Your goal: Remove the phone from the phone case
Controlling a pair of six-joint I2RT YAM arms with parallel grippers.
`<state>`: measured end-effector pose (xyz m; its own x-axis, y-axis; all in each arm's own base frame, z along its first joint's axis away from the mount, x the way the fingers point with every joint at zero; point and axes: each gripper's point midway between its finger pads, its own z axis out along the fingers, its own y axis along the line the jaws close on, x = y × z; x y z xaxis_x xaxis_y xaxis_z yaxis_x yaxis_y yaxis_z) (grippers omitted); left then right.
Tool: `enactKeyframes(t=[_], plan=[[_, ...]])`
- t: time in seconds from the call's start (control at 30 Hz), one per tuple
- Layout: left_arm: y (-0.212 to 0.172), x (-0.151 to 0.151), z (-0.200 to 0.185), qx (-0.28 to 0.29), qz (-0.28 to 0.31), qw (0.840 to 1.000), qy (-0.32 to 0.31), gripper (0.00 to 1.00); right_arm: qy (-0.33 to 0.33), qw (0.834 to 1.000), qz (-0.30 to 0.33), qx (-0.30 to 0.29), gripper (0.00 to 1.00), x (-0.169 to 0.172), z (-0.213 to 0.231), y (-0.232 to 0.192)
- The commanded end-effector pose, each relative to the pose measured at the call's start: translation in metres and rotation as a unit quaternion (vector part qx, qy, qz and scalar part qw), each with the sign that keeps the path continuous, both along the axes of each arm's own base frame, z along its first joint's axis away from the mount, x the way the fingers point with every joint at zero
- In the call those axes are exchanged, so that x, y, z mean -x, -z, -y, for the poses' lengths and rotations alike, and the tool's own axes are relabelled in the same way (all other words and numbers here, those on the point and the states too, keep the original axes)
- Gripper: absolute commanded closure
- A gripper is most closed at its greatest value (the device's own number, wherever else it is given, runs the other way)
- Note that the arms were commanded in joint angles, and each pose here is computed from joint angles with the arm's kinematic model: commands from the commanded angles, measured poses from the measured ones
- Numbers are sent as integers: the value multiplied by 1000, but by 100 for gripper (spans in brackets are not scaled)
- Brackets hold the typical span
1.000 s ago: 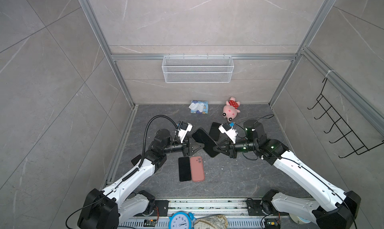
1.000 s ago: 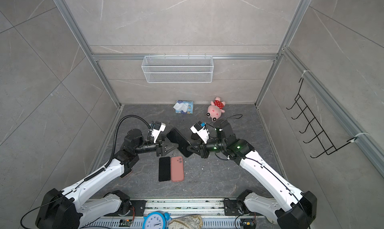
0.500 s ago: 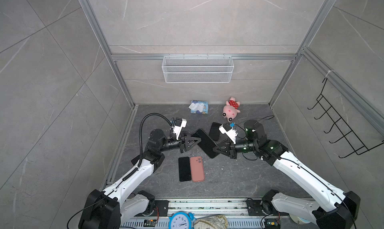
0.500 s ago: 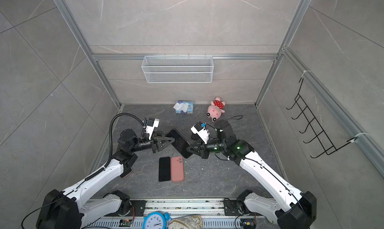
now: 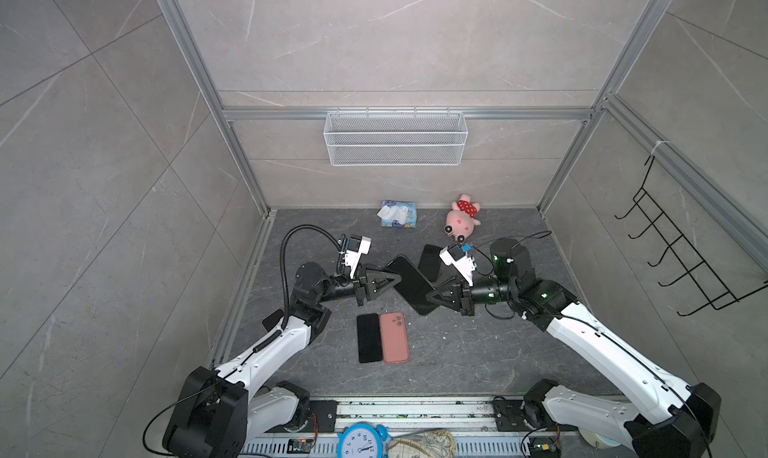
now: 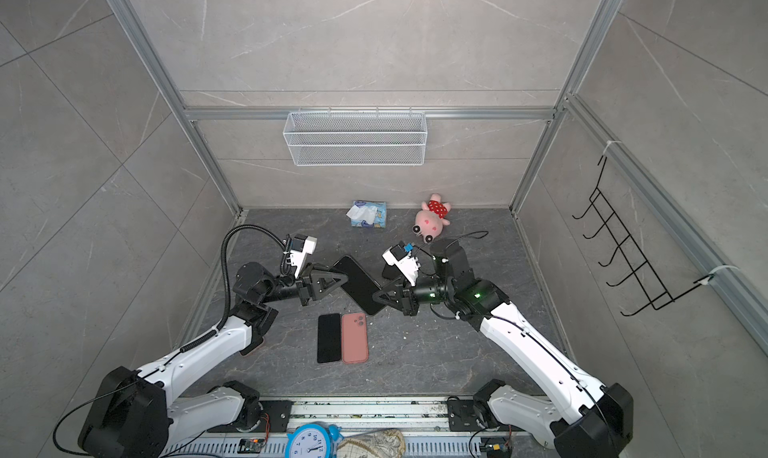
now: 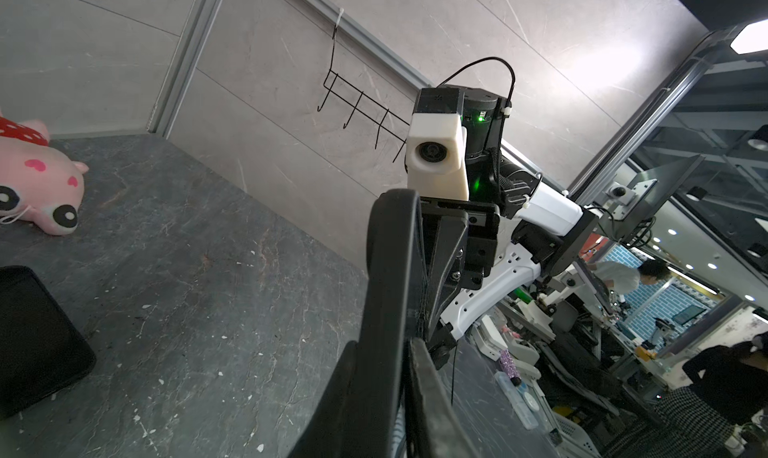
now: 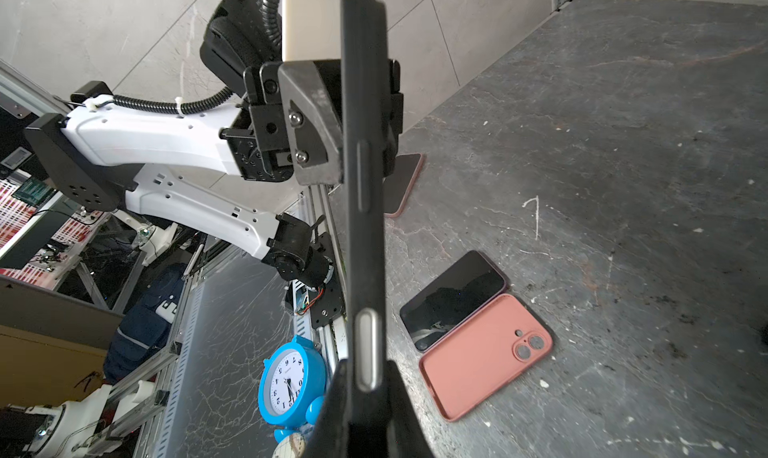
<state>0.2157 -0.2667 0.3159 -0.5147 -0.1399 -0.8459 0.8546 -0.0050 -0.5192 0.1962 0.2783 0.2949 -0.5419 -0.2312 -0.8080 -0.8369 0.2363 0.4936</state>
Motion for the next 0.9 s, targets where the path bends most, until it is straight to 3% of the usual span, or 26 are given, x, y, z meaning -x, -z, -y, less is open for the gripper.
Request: enactKeyframes(t=[0.0,0.07,0.17,0.23,0.3,0.4,0.5,0.67,0.87], plan=[[-10,1,0,10,23,1000,-7,100,15,999,27,-31,74,-5,-2,-23],[-8,-5,-2,6,11,1000,-27,100,34,999,18,-38,52,-11,-3,-25],[-16,-22,-12,13,-12,994,-104,100,109,993,0,-53,37,-29,5,-29],[-23,-42,-30,27,-44,979,-196,100,187,978,-5,-90,27,-40,20,-37],[-36,-57,-54,74,-85,954,-279,100,251,953,-19,-169,16,-47,37,-46],[-53,-65,-86,165,-139,910,-355,100,266,930,-56,-247,15,-44,44,-48],[-71,-58,-96,224,-157,885,-377,100,252,924,-73,-277,15,-39,32,-45],[-84,-49,-93,271,-196,865,-375,100,246,921,-79,-293,15,-37,15,-43],[-73,-52,-83,286,-248,856,-351,100,226,918,-87,-313,18,-45,0,-43]])
